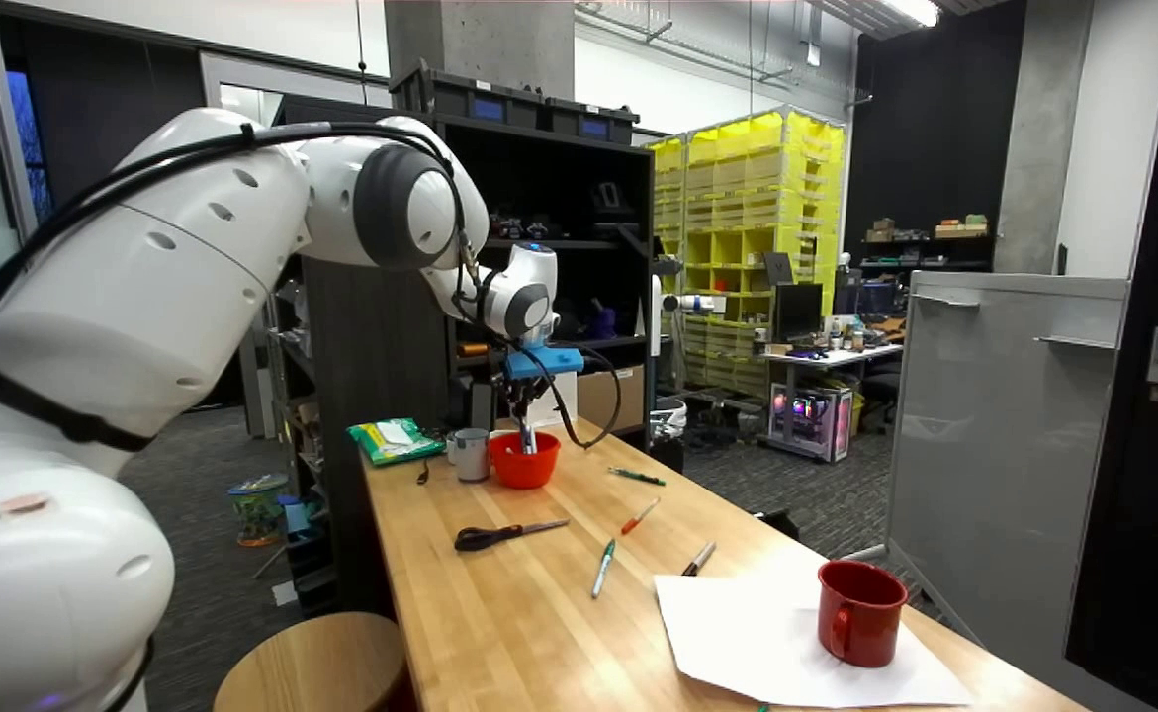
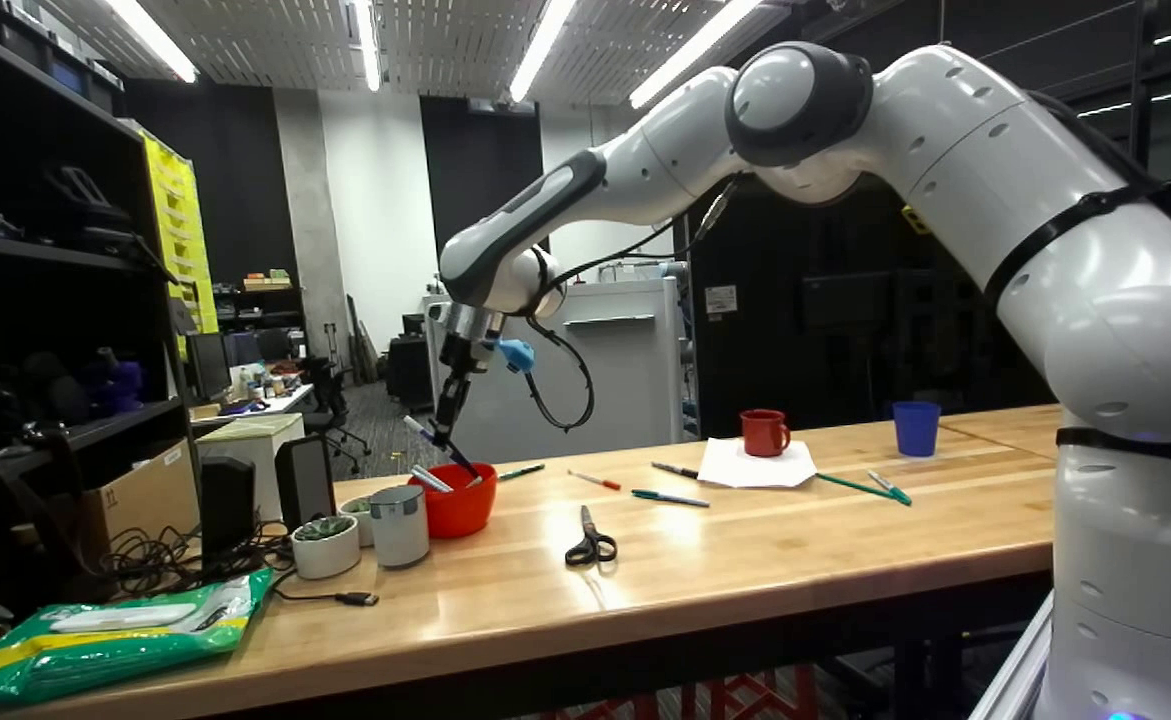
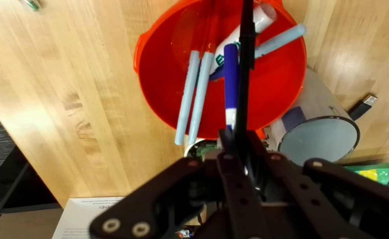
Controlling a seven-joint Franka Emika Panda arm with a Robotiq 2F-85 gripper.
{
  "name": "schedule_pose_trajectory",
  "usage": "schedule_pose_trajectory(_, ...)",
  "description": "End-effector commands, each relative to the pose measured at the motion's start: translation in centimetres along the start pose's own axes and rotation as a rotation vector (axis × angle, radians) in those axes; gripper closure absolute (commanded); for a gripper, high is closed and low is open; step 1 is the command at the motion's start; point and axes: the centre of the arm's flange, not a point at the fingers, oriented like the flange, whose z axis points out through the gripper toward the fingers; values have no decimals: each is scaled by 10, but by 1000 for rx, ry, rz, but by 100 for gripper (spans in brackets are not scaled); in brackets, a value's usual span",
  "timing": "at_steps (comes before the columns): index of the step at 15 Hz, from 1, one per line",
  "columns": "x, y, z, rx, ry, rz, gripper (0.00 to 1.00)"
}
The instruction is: Remove one marker from the left red cup, then move it to the left
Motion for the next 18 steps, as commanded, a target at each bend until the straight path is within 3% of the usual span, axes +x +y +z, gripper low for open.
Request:
schedule_pose_trajectory(1, -2, 1, 4, 68, 18, 9, 97)
schedule_pose_trajectory(5, -2, -5, 3, 183, 58, 22, 97)
schedule_pose_trajectory(7, -2, -5, 2, 177, 56, 28, 97)
schedule_pose_trajectory(12, 5, -9, -8, 44, 89, -9, 97)
schedule_pose_trajectory(18, 11, -4, -20, -84, 305, 31, 97)
